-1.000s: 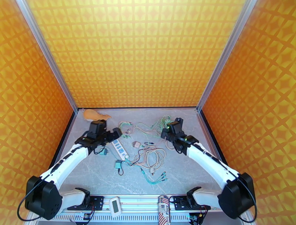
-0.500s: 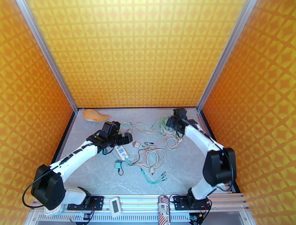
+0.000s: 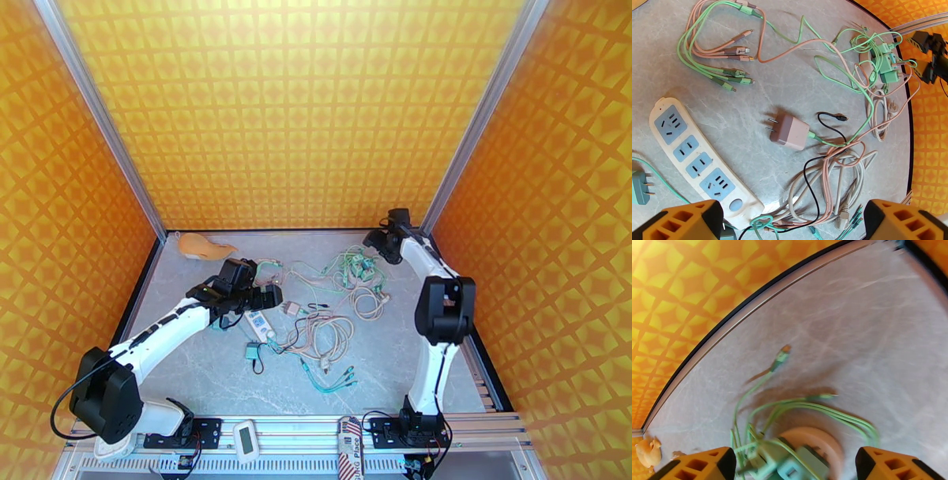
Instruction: Pull the plug off the socket
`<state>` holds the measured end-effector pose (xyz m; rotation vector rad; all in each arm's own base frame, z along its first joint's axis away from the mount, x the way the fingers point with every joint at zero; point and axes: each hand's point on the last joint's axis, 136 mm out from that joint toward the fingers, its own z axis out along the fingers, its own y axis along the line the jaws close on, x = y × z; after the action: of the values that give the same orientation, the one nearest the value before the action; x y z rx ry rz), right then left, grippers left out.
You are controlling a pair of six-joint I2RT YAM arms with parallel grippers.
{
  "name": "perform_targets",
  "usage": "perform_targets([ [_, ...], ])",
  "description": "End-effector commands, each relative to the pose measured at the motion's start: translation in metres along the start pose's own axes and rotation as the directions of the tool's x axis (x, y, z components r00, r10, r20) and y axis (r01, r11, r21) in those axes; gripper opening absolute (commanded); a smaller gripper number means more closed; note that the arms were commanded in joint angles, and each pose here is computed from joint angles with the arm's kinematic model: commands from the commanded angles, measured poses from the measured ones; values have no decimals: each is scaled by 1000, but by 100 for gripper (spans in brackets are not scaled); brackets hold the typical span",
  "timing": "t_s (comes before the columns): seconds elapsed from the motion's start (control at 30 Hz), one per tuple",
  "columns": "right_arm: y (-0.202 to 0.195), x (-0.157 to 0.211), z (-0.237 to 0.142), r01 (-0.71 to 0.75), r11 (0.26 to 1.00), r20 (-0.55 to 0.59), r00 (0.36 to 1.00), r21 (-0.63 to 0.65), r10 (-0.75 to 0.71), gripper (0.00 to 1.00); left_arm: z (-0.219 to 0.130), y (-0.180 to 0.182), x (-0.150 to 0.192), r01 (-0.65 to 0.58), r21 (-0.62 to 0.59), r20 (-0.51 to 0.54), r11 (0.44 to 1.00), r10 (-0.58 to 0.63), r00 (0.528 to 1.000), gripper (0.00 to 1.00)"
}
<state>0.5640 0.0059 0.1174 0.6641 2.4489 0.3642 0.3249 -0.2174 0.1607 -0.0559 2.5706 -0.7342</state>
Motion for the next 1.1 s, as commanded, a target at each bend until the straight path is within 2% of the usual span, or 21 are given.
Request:
perform_targets([
  [0.0, 15, 18, 10, 3, 997, -102, 995, -71, -11, 83, -2, -2, 0, -44, -24, -9, 999, 44, 999, 99],
  [0.13, 15, 30, 16, -8, 995, -129, 992, -102, -5, 82, 5, -16, 21, -108, -20, -55, 994, 106, 993, 99],
  [0.23, 11, 37, 16, -1, 995, -144, 990, -102, -14, 82, 22, -39, 47, -186, 8, -117, 983, 186, 976, 93],
  [0.4, 9, 46, 11, 9, 994, -154, 988, -111, -27, 81, 54, -81, 80, -339, 25, -187, 941, 337, 923, 74],
  [0.63, 4, 57, 3, 15, 994, -164, 986, -110, -33, 81, 102, -120, 109, -428, 71, -258, 901, 431, 865, 53],
  [0.73, 3, 62, 1, 13, 993, -168, 985, -115, -33, 80, 122, -117, 122, -407, 76, -305, 910, 409, 860, 50],
  [0.87, 2, 69, -1, 10, 992, -182, 983, -124, -33, 79, 141, -94, 135, -392, 27, -373, 919, 374, 849, 43],
  [1.07, -1, 79, -4, 6, 991, -192, 981, -133, -32, 79, 138, -45, 126, -349, -100, -400, 932, 283, 871, 40],
])
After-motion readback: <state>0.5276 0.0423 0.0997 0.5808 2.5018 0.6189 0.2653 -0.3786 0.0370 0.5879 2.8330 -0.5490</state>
